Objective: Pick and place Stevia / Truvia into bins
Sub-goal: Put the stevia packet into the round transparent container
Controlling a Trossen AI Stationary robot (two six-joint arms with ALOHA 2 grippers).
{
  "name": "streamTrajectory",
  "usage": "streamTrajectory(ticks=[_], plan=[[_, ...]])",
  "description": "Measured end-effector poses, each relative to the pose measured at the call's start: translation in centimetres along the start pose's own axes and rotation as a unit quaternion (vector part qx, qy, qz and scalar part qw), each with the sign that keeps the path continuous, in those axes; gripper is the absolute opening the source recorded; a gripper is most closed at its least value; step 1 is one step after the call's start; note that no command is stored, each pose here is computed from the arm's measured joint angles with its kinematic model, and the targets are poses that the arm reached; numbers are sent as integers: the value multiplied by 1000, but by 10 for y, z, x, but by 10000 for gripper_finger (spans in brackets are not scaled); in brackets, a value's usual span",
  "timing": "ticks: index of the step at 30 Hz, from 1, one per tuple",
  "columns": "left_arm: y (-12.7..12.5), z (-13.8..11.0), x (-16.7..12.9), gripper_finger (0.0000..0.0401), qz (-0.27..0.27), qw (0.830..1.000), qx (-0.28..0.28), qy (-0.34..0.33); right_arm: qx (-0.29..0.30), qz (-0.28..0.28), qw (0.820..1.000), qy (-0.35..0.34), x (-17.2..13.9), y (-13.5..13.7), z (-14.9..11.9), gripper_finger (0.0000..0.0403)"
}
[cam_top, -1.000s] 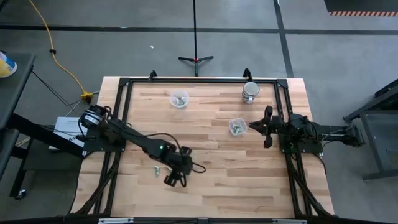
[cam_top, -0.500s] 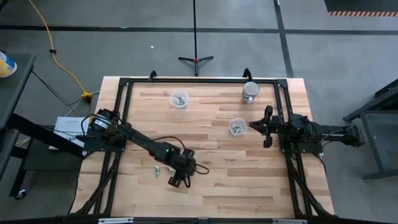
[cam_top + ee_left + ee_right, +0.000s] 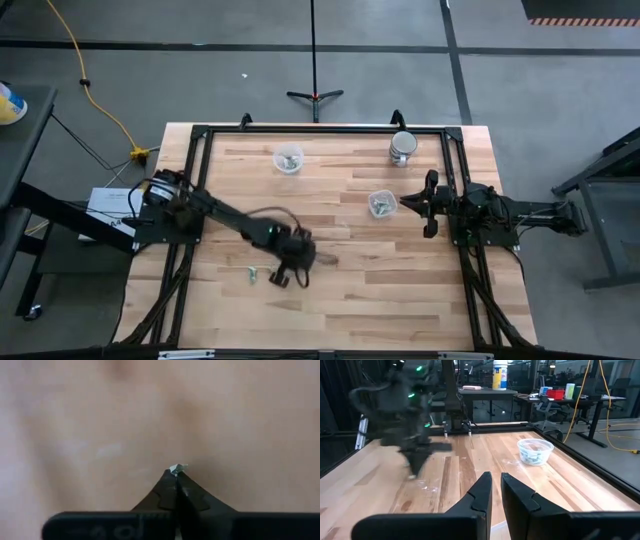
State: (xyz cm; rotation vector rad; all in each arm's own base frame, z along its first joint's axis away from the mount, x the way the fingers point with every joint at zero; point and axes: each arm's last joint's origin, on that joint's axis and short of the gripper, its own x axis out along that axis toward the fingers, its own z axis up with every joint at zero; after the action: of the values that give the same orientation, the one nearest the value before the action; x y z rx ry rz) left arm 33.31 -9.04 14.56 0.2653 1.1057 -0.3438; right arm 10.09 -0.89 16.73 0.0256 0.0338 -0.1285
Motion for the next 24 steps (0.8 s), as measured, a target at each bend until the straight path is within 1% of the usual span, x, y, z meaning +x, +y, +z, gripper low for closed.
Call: streamTrajectory(ticks=[2,3,5,6,8,11,13,17,21,24], plan=[[16,3,-18,48,41,999,7,14,-2,-2,1000,0,0,0,0,32],[24,6,-28,48,69,997,13,21,-2,-5,1000,0,0,0,0,32],[43,9,-46,39,129,990,20,49,-2,-14,1000,-1,0,-1,0,32],[53,8,-53,31,149,986,20,68,-2,-19,1000,-2,0,-1,0,32],[79,6,-66,22,185,978,10,93,-2,-29,1000,-2,0,-2,0,32],[121,1,-86,22,223,970,-18,97,-3,-41,999,-3,0,-2,0,32],[146,-9,-94,28,235,966,-30,104,-3,-49,999,-3,0,-3,0,32],[187,-37,-105,41,228,966,-57,108,-3,-60,998,-4,0,-3,1,32],[217,-65,-116,25,205,969,-101,93,-3,-60,998,-4,0,-3,1,32],[233,-81,-121,25,188,970,-135,72,-3,-60,998,-4,0,-3,1,32]])
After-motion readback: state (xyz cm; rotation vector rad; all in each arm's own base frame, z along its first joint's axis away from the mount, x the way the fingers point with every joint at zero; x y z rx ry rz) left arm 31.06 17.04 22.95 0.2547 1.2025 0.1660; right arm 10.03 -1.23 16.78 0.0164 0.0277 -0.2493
